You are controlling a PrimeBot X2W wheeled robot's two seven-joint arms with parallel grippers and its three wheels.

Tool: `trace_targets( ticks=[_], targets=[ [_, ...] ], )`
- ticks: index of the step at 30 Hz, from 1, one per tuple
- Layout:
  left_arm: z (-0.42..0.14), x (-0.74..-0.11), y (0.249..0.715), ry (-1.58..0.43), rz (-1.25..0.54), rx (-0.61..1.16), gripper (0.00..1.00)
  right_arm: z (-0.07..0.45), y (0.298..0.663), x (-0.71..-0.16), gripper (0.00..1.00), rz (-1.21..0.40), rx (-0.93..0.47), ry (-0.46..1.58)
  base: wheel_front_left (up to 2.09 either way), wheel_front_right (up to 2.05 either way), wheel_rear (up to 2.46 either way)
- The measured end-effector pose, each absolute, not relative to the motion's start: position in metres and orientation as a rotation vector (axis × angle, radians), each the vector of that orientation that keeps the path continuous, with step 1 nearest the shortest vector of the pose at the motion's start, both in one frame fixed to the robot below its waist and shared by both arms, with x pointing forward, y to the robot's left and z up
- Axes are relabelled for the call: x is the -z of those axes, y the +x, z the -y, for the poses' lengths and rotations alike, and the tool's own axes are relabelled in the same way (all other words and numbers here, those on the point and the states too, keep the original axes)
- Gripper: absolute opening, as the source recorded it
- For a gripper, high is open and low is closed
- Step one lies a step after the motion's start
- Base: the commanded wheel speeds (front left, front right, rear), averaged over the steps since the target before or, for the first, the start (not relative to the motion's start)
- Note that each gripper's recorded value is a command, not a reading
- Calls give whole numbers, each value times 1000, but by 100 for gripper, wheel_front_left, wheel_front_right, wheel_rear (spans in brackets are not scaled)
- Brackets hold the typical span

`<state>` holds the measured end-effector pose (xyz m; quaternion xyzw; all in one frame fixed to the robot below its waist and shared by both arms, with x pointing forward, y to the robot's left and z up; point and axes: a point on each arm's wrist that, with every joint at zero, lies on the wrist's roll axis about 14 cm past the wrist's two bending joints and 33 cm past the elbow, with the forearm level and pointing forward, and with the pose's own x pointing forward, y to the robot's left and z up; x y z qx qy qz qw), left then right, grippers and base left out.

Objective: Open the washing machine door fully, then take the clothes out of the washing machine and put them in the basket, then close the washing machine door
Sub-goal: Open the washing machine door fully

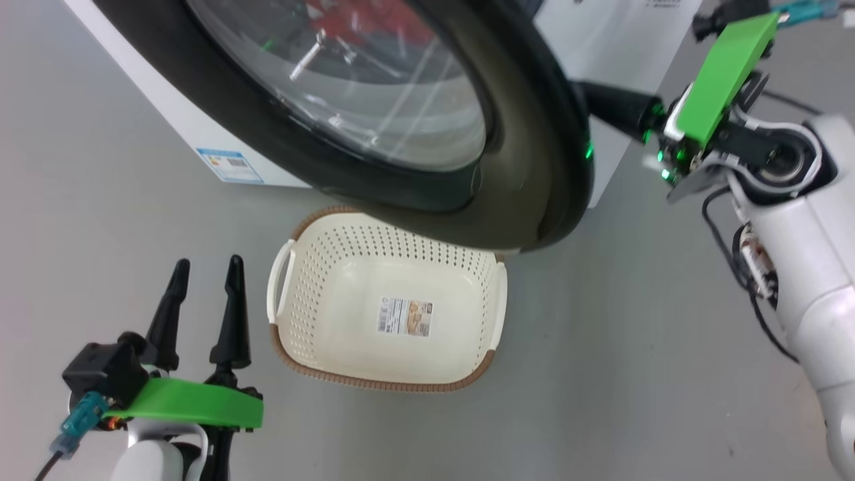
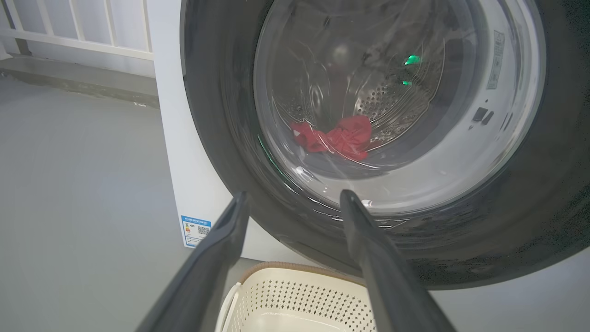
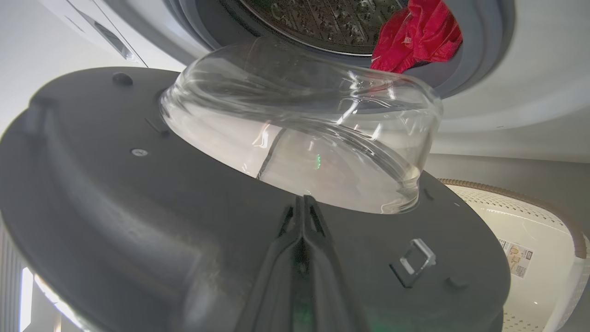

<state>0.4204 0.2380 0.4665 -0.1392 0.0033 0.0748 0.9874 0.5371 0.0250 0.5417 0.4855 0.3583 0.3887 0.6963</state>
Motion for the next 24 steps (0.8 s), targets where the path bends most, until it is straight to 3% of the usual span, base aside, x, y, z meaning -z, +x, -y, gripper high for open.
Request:
trace_targets(
  ticks=[24],
  targets=[
    [-271,-481,341,-282,28,-271,100,-86,404,-548,0,-964,-1096,1133,0,0,0]
  ],
)
